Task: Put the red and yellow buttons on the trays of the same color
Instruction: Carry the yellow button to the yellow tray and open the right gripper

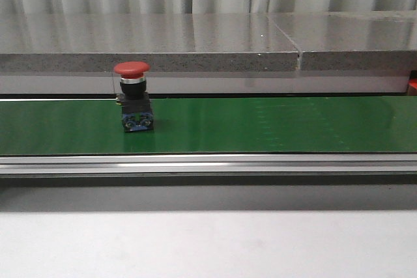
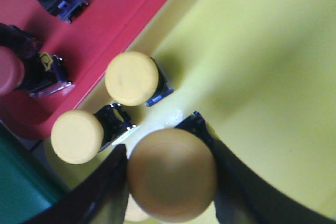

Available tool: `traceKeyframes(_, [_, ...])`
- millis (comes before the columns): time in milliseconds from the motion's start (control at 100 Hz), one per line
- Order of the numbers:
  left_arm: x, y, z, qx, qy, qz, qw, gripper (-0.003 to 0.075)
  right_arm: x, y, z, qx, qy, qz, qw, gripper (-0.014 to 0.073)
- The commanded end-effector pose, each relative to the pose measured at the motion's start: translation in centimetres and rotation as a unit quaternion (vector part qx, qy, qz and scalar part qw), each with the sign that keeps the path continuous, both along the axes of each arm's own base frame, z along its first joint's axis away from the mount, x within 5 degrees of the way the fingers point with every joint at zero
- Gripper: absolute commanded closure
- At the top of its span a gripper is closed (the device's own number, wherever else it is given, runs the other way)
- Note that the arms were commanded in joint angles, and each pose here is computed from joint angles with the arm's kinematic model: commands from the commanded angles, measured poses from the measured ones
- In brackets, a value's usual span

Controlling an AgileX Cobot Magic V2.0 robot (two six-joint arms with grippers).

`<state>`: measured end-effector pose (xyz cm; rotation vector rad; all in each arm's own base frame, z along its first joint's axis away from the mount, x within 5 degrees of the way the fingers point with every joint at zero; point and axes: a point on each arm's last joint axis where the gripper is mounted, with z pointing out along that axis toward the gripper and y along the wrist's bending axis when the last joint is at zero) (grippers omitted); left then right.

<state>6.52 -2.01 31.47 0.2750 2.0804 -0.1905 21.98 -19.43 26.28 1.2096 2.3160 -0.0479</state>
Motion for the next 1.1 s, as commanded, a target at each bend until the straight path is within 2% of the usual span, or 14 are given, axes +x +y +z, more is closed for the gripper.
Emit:
traceKeyframes(0, [0.3,-0.2,1.2,-0.02,-0.038,-0.001,0.999,0.0741,0.3,-0.7,0.9,-0.022,-0.028,-0.01,0.999,0.0463])
traceKeyframes(510, [0.3,-0.2,1.2,-0.02,-0.038,-0.001,0.999,0.0741,1.7,-1.9,-2.8,0.02,0.001,-0.019,1.0,0.0452])
traceKeyframes(580, [0.3,-0.2,1.2,-0.02,-0.038,-0.001,0.999,0.0741,1.8,-1.9,-2.8,0.02,0.0,-0.02,1.0,0.0397])
traceKeyframes(700, [0.3,-0.2,1.2,-0.02,-0.038,-0.001,0.999,0.0741,1.8,-2.0,-2.8,0.016,-0.004,-0.021,1.0,0.0216])
traceKeyframes(770, [0.3,-0.2,1.2,-0.02,-0.038,-0.001,0.999,0.0741,1.9,-1.9,-2.8,0.016,-0.005,-0.021,1.0,0.0141])
traceKeyframes(840, [0.3,-0.2,1.2,-0.02,-0.038,-0.001,0.999,0.0741,1.9,-1.9,-2.8,0.016,-0.006,-0.02,1.0,0.0116])
traceKeyframes(1090, [0.3,-0.2,1.2,-0.02,-0.038,-0.001,0.999,0.0741,1.8,-1.8,-2.5,0.015,-0.008,-0.02,1.0,0.0118])
